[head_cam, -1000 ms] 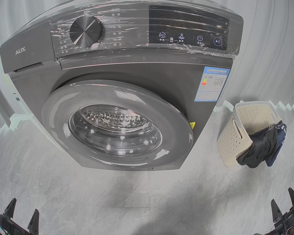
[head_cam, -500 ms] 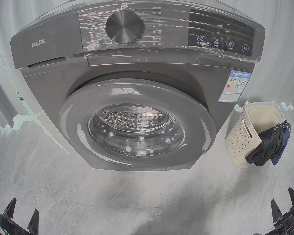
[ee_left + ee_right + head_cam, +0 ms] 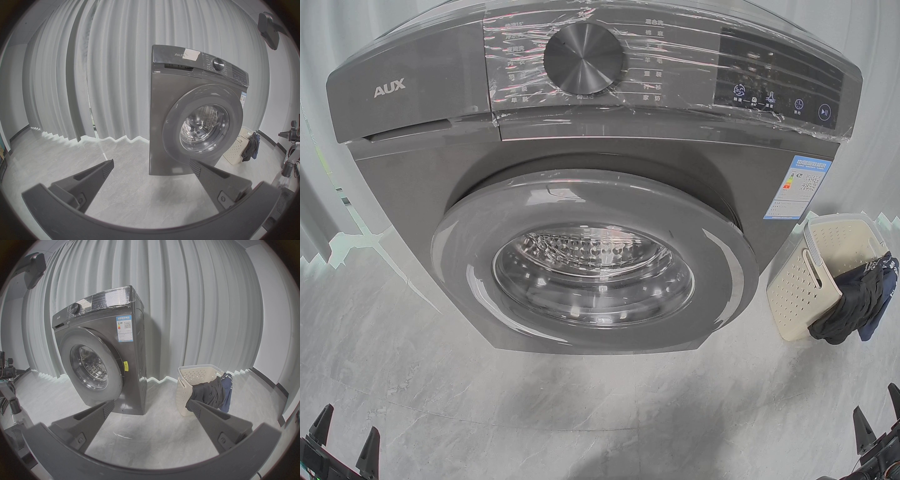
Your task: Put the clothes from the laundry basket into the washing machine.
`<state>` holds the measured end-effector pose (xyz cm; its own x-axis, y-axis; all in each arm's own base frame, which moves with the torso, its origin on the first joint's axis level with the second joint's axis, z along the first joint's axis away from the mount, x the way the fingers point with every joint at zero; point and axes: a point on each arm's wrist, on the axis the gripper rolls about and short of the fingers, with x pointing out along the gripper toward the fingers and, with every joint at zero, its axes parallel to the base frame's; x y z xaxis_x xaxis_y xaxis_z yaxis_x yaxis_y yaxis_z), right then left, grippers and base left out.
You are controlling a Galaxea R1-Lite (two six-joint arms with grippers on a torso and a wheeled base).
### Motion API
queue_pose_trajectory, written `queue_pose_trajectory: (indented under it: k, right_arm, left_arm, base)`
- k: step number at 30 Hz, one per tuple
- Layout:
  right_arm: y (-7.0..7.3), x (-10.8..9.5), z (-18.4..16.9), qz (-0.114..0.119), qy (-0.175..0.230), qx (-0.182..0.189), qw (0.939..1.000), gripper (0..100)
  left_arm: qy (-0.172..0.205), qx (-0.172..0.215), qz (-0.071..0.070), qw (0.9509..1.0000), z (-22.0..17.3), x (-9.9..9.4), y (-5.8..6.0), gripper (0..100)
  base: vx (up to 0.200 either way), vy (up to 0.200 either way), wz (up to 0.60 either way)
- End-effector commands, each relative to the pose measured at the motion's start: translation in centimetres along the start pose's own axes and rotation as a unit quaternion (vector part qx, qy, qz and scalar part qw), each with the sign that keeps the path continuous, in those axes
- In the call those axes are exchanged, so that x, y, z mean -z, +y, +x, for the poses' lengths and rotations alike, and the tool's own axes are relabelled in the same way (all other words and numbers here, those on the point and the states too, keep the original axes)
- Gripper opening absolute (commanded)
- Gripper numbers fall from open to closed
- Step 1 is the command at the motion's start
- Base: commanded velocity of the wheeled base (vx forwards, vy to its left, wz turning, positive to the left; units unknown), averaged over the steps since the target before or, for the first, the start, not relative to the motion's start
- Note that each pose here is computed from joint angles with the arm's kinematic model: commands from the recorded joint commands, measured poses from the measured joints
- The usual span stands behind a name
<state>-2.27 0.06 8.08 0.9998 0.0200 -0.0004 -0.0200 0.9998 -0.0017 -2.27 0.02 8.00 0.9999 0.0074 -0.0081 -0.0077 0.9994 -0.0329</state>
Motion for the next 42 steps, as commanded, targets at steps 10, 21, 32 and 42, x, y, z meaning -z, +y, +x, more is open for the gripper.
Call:
queue_pose_trajectory:
  k: [10,21,32,42]
  right_arm:
    - [0.0,0.5,0.0,-0.001,0.000,0.001,1.0000,100]
    - [0.2,-6.1,-1.7,-0.012,-0.107,-0.031,0.9936,100]
    - [0.8,-7.4,5.6,0.012,0.081,-0.202,0.9758,100]
    - [2.4,-8.5,10.5,0.044,0.105,-0.293,0.9494,100]
  left_arm:
    - [-0.001,0.000,0.000,1.0000,0.0,0.4,0.0,100]
    - [-0.001,0.001,0.001,1.0000,0.0,0.4,0.0,100]
    - [-0.001,0.001,0.001,1.0000,0.0,0.4,0.0,100]
    - [-0.001,0.001,0.001,1.0000,0.0,0.4,0.0,100]
  base:
    - [0.060,0.000,0.00]
    - [0.000,0.000,0.00]
    - [0.000,0.000,0.00]
    - [0.000,0.000,0.00]
